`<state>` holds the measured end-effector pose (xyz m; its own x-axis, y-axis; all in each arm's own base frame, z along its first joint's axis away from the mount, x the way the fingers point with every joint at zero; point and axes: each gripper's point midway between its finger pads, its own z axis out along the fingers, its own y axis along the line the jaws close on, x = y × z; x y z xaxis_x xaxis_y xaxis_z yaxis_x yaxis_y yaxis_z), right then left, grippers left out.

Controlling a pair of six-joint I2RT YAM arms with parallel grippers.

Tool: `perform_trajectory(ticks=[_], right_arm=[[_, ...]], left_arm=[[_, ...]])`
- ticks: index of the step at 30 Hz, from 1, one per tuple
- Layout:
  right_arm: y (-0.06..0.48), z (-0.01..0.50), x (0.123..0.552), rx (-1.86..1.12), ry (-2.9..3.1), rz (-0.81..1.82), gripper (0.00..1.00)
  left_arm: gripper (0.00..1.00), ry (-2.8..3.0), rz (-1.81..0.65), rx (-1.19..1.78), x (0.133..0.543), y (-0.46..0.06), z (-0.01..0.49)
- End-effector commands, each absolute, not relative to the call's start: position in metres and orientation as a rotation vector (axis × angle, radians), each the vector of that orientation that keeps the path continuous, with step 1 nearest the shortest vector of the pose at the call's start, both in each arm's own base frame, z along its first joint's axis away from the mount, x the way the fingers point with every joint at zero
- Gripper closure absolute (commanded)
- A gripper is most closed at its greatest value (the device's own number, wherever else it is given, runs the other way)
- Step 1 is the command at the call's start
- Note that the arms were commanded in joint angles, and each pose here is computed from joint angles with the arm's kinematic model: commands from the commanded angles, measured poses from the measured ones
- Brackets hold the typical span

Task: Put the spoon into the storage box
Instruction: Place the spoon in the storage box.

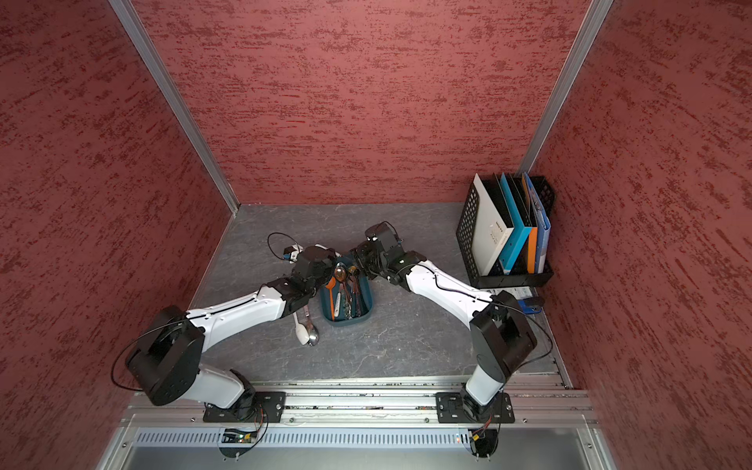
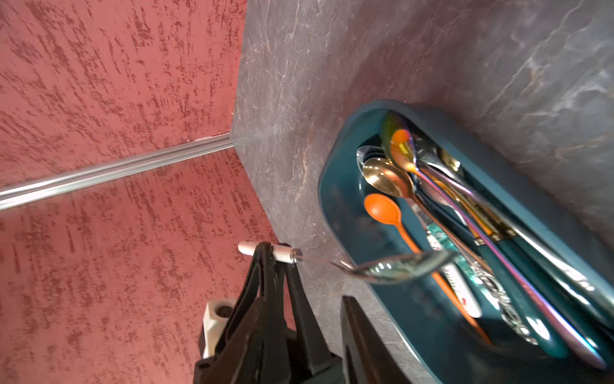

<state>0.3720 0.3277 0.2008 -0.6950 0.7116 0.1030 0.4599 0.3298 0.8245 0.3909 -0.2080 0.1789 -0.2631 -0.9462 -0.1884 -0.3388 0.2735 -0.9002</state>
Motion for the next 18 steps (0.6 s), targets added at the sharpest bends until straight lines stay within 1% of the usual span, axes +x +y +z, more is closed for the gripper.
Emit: perform_trajectory(ticks=[1,10,13,18], right_arm=[[0.333,0.202,0.38,1.106,2.27,1.328,0.61],[0.325,0.198,0.384,1.163,2.225,1.279,0.6],[0.328,0.191,0.384,1.186,2.25,1.263,0.6],[0.316,0.188,0.389,1.239,2.174,1.249,0.62]], left_arm=[[0.98,1.689,-1.074,-1.156,0.392,-0.218,0.189],[0.99,1.67,-1.105,-1.115,0.386,-0.234,0.194],[1.0,1.66,-1.115,-1.104,0.386,-0.235,0.196],[1.0,1.656,-1.131,-1.098,0.381,-0.235,0.193]])
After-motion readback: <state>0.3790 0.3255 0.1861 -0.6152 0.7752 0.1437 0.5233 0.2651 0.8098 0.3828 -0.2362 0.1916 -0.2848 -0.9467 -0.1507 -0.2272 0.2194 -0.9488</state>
